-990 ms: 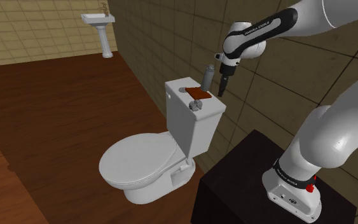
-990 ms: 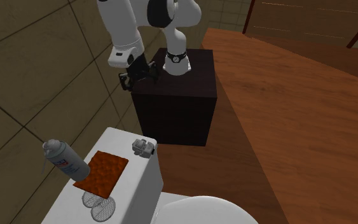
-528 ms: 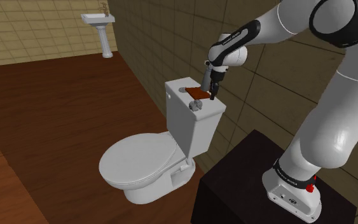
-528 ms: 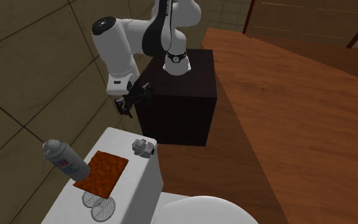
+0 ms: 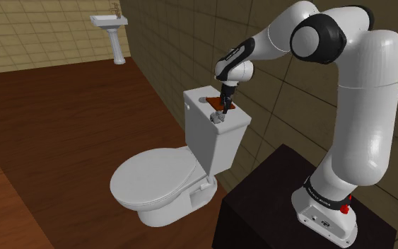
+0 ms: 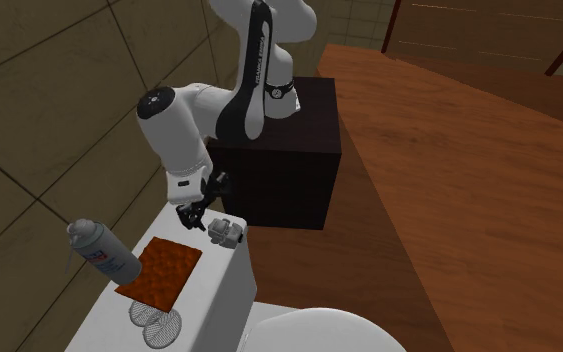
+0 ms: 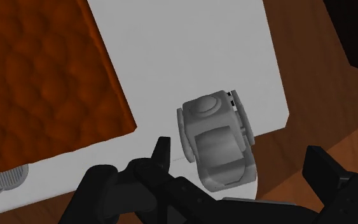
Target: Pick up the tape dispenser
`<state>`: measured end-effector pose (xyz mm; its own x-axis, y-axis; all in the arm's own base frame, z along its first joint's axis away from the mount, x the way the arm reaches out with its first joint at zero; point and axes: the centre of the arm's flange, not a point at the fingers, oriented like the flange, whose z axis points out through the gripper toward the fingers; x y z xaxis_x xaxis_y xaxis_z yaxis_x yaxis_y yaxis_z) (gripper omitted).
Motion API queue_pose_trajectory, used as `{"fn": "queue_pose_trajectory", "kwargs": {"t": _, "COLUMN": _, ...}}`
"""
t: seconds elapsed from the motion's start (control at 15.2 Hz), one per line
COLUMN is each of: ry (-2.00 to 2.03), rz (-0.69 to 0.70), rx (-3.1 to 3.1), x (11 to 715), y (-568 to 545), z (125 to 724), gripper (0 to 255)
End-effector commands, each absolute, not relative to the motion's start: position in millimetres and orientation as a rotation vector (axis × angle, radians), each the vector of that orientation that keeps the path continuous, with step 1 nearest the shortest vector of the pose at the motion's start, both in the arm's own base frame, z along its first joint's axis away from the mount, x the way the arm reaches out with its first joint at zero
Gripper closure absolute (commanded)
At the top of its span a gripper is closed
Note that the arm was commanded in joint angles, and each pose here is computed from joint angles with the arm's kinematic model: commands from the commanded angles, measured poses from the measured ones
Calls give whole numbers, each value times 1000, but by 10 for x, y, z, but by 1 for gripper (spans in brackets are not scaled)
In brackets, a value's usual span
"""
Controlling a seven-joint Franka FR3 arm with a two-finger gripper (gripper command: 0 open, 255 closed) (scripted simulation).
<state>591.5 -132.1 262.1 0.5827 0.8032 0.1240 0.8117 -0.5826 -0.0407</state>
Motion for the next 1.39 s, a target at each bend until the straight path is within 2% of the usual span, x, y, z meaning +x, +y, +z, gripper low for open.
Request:
{"fn": "queue_pose_trajectory", "kwargs": {"t": 0.0, "ry": -1427, "rz": -148, "rx": -2692, "x": 6023, "y": -1294, "z": 2514, "gripper": 0}}
{"fn": "queue_pose_trajectory", "kwargs": {"t": 0.59, "ry": -1427, "rz": -148, "rx": -2692, "x": 6023, "y": -1294, "z": 2114, "gripper": 0}}
{"fn": "queue_pose_trajectory", "kwargs": {"t": 0.66, "ry": -1427, "rz": -148, "rx": -2691, "x": 6021, "y": -1291, "z": 2112, "gripper": 255}}
{"fn": "queue_pose_trajectory", "kwargs": {"t": 1.32, "ry": -1427, "rz": -148, "rx": -2692, "x": 6023, "y": -1294, "z": 2167, "gripper": 255}}
